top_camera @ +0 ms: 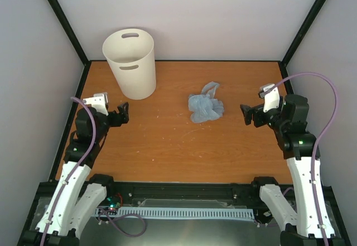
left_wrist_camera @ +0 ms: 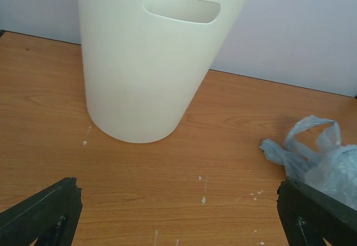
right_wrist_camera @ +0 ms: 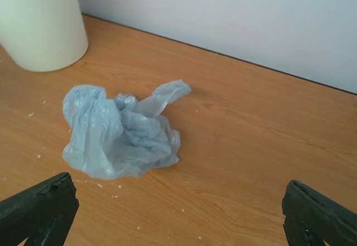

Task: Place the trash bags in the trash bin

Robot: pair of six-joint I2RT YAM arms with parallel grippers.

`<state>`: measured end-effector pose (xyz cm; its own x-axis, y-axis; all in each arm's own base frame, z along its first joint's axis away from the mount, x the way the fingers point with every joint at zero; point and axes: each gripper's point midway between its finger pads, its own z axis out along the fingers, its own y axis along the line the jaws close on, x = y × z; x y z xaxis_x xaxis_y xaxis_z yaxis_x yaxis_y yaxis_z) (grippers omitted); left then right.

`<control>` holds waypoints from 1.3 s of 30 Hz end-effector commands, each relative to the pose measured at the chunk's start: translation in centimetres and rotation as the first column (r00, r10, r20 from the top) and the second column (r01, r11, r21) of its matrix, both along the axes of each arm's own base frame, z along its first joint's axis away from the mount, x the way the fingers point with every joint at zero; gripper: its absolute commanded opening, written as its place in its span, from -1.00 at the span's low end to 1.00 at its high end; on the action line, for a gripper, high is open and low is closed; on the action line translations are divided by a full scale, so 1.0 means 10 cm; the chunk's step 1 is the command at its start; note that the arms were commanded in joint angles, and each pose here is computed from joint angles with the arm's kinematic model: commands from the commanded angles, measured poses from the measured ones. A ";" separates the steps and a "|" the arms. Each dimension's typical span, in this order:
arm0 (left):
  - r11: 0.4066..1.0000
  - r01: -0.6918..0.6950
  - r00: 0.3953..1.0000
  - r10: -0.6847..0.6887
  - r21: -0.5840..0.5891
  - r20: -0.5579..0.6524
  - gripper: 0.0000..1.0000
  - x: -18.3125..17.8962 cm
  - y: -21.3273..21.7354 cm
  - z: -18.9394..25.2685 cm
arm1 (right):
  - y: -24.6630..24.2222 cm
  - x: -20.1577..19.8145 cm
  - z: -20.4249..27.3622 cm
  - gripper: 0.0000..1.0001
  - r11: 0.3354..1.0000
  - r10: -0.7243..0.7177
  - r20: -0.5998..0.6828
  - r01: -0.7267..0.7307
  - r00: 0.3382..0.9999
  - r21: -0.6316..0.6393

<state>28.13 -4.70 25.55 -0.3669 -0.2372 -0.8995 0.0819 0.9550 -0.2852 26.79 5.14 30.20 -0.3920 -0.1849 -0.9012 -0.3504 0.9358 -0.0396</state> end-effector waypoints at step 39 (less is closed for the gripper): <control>0.766 0.577 0.740 -0.637 -0.283 -0.215 0.65 -0.35 -1.59 -0.31 | 1.18 0.13 -1.08 0.54 0.795 0.581 -0.348 -0.605 0.736 0.046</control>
<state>25.67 -17.74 22.63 -0.6525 -0.0888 -0.7525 0.5305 0.6555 -0.5374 25.23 19.18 23.46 -0.3105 -0.5424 -0.7807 -0.9013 0.4288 0.0606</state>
